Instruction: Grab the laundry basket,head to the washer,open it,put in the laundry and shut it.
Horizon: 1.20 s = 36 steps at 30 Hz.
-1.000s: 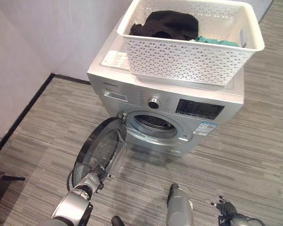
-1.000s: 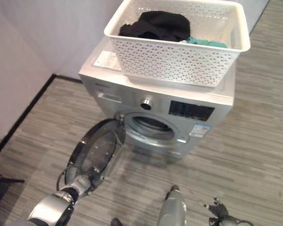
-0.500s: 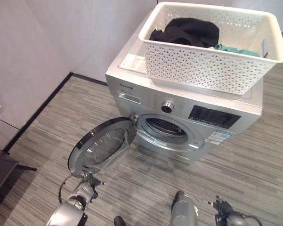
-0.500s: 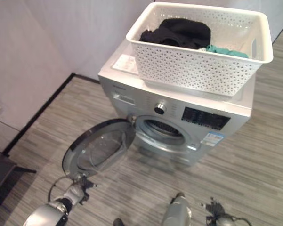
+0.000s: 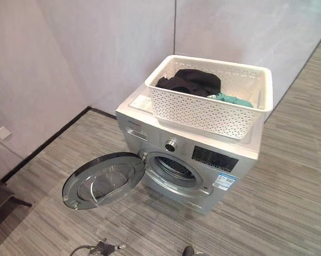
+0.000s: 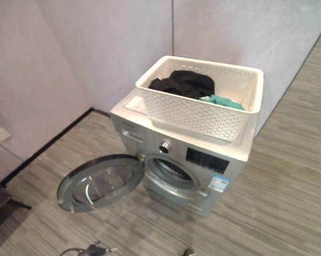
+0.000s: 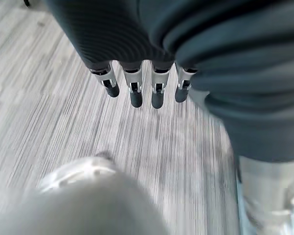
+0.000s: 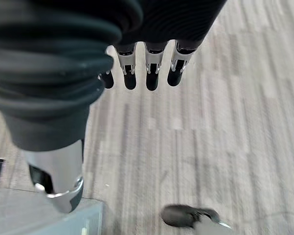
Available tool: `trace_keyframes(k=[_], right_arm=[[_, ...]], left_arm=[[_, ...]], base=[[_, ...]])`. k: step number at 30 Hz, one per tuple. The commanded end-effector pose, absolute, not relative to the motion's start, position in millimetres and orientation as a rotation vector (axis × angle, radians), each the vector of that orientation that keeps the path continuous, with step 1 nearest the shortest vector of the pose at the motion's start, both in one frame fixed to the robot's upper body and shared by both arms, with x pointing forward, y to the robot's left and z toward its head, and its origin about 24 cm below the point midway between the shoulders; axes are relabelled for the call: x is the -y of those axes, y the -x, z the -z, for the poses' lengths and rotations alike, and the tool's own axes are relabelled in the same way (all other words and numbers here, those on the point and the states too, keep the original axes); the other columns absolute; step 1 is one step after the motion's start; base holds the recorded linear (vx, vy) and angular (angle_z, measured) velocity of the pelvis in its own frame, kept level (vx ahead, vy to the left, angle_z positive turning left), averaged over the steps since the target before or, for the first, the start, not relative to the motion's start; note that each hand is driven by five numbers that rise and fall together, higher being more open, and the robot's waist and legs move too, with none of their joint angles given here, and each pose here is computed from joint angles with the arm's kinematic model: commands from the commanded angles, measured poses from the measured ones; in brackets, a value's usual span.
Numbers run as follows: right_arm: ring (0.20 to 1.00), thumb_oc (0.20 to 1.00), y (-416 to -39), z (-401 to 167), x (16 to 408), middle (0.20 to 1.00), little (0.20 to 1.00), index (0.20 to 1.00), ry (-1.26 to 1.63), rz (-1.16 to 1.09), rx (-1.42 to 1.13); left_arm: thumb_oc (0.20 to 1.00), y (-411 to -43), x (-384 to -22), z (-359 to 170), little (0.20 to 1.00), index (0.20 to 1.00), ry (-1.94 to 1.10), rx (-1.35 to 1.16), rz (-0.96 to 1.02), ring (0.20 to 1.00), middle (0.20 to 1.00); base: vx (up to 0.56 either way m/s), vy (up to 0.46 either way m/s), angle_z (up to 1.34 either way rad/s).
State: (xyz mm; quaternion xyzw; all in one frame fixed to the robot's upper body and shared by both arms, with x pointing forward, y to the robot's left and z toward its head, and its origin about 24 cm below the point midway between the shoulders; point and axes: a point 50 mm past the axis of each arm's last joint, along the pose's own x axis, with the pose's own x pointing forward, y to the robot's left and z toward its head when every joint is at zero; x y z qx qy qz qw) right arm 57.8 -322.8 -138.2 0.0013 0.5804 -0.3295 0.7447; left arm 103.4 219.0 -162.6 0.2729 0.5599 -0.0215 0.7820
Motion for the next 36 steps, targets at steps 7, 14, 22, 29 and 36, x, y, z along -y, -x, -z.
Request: trace_keyframes(k=[7,14,22,29,36], right_arm=[[1.000,1.000,-84.9,144.9,297.6,1.000,1.000,1.000,-0.111,0.688,-1.211],[1.000,1.000,-92.7,145.8,291.0,1.000,1.000,1.000,-0.195,0.753,-1.163],[1.000,1.000,-112.0,105.9,355.0,1.000,1.000,1.000,-0.372,1.147,-0.801],[1.000,1.000,-166.1,-8.5,404.1,1.000,1.000,1.000,-0.092,1.246,-0.166],[1.000,1.000,-205.3,-155.3,353.3,1.000,1.000,1.000,0.231,1.069,0.537]], left_arm=[[1.000,-74.6,-224.7,168.2,1.000,1.000,-0.497,-1.298,-0.022,1.000,1.000],[1.000,-66.4,-234.3,167.5,1.000,1.000,-0.471,-1.327,-0.077,1.000,1.000],[1.000,-77.5,-238.9,164.3,1.000,1.000,-0.507,-1.289,-0.069,1.000,1.000],[1.000,-88.8,-234.2,162.8,1.000,1.000,-0.523,-1.240,-0.075,1.000,1.000],[1.000,-79.2,-238.9,163.7,1.000,1.000,-0.536,-1.276,-0.126,1.000,1.000]], base=[[0.12,0.242,-0.47],[0.08,0.264,-0.14],[0.05,0.173,-0.12],[0.08,-0.024,0.11],[0.16,-0.060,0.37]])
